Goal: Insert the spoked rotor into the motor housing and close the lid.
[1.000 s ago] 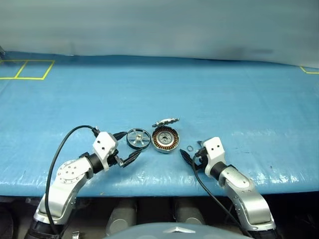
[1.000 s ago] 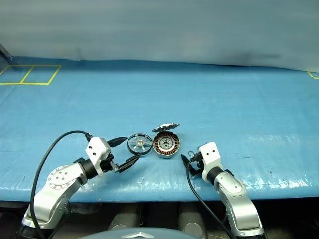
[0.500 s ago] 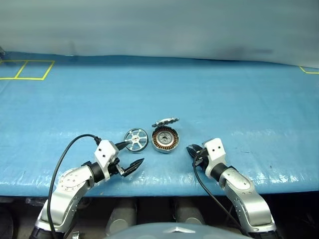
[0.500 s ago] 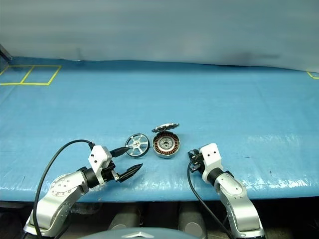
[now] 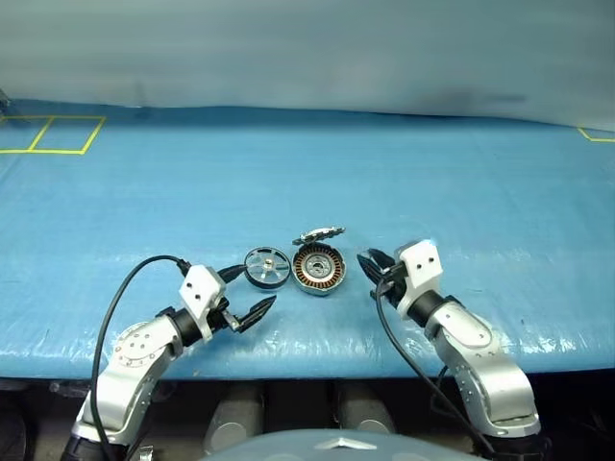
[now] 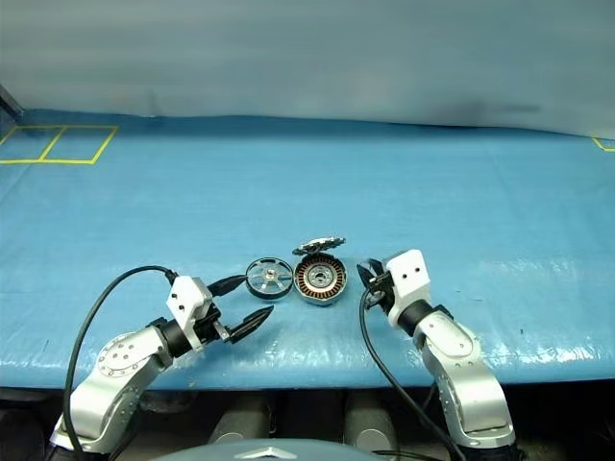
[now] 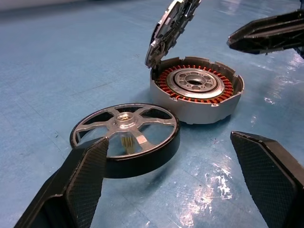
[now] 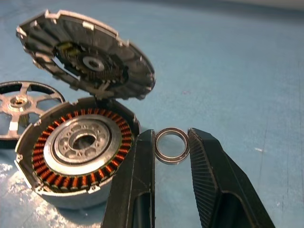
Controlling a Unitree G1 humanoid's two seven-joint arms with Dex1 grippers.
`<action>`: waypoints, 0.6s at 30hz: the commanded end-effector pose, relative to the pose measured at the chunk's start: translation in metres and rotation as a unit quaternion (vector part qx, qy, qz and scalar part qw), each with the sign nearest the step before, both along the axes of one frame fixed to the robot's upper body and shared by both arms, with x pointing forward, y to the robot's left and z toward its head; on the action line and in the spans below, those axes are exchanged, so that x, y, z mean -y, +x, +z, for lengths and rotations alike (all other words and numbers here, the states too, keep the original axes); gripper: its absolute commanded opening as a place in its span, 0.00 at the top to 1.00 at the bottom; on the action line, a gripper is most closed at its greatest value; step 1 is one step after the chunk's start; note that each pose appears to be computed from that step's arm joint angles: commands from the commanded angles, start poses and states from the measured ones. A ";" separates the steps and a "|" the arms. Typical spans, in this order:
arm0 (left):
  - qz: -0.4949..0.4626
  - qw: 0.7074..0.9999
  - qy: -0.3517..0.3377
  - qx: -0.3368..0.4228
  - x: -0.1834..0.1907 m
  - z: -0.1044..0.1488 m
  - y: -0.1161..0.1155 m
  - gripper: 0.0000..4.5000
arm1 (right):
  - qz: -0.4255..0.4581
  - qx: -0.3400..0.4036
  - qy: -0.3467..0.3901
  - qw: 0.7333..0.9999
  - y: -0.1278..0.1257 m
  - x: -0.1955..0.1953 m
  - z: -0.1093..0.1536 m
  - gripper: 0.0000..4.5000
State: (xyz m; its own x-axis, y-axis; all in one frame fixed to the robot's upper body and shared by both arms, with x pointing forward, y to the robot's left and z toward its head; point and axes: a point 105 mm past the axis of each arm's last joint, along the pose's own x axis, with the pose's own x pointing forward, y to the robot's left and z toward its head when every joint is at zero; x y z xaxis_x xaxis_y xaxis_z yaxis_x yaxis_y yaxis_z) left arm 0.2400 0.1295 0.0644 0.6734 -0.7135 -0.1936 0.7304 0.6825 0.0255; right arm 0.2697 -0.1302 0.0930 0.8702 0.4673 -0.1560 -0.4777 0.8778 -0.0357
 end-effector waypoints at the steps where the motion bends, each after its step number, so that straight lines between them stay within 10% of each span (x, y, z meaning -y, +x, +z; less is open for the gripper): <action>1: -0.006 1.000 -0.003 0.028 0.002 0.014 0.003 0.00 | 0.028 0.024 0.010 0.999 -0.002 -0.011 0.020 0.85; 18: -0.013 1.000 -0.002 0.022 0.002 0.013 -0.002 0.00 | 0.110 -0.026 0.013 0.994 0.002 -0.063 -0.002 0.85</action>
